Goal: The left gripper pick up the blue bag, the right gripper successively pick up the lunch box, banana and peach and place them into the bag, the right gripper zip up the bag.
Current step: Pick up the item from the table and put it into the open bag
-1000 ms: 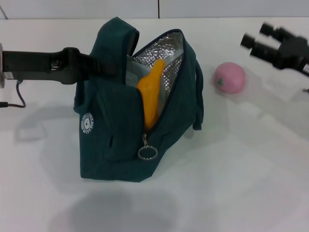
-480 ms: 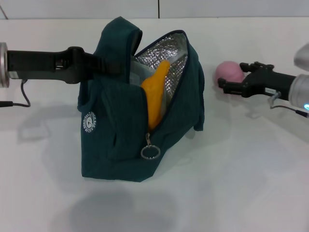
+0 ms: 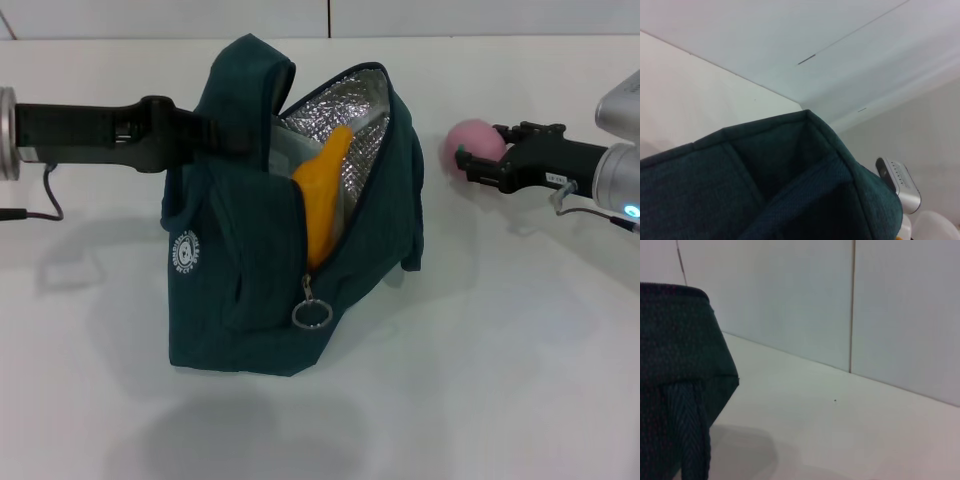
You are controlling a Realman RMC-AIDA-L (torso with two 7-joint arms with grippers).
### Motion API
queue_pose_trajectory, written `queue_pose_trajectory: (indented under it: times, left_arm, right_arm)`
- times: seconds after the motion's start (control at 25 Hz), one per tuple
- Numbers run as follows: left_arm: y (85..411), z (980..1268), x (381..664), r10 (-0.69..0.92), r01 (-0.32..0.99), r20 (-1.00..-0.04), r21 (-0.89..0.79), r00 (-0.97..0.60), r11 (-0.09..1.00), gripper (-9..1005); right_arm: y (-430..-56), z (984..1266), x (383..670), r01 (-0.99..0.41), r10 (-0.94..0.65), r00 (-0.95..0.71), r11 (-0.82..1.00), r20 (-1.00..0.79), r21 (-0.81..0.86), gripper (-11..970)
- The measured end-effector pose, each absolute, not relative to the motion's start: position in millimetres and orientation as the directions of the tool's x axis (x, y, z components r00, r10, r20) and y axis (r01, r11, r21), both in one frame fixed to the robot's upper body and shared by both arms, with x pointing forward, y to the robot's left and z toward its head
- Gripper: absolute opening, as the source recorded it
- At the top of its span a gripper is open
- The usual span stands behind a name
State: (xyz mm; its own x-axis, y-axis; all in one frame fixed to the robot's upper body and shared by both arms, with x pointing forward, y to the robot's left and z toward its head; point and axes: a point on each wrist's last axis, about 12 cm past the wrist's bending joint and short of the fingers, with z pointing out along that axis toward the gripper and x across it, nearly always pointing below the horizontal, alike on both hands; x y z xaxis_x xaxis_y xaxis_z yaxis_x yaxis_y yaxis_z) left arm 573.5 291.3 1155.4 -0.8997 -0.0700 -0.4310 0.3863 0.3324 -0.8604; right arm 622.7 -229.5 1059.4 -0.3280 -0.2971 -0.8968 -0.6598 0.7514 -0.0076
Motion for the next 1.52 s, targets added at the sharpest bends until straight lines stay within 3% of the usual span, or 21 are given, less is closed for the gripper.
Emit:
queue_pose_trajectory:
  times: [0.4, 0.6, 0.84, 1.08, 1.28, 1.52]
  left_arm:
    - [290.8, 1158.2, 575.8, -0.066, 0.394, -0.438, -0.857, -0.896, 0.333, 27]
    - [290.5, 1158.5, 576.1, -0.066, 0.395, -0.439, -0.856, -0.896, 0.332, 28]
    - [293.0, 1156.4, 574.0, -0.075, 0.387, -0.434, -0.859, -0.898, 0.334, 28]
    - [295.3, 1154.7, 572.2, -0.082, 0.381, -0.43, -0.861, -0.899, 0.336, 28]
    - [294.4, 1155.9, 574.2, -0.083, 0.385, -0.435, -0.859, -0.897, 0.339, 27]
    - [294.3, 1156.8, 575.5, -0.084, 0.389, -0.44, -0.856, -0.894, 0.342, 27]
  right_arm:
    - [-228.6, 1061.1, 623.7, -0.661, -0.297, -0.32, 0.75, -0.9, -0.012, 453]
    - [-230.0, 1062.6, 624.1, -0.655, -0.288, -0.316, 0.756, -0.904, -0.012, 326]
    - [-253.7, 1089.3, 612.8, -0.628, -0.062, -0.203, 0.774, -0.977, 0.081, 290]
    - [-249.6, 1131.3, 594.3, -0.791, 0.177, -0.013, 0.6, -0.984, 0.118, 250]
    - [-201.8, 1143.5, 595.5, -0.911, 0.145, -0.019, 0.406, -0.989, 0.077, 209]
    - [-156.4, 1145.6, 604.2, -0.951, 0.029, -0.055, 0.303, -0.998, 0.061, 162]
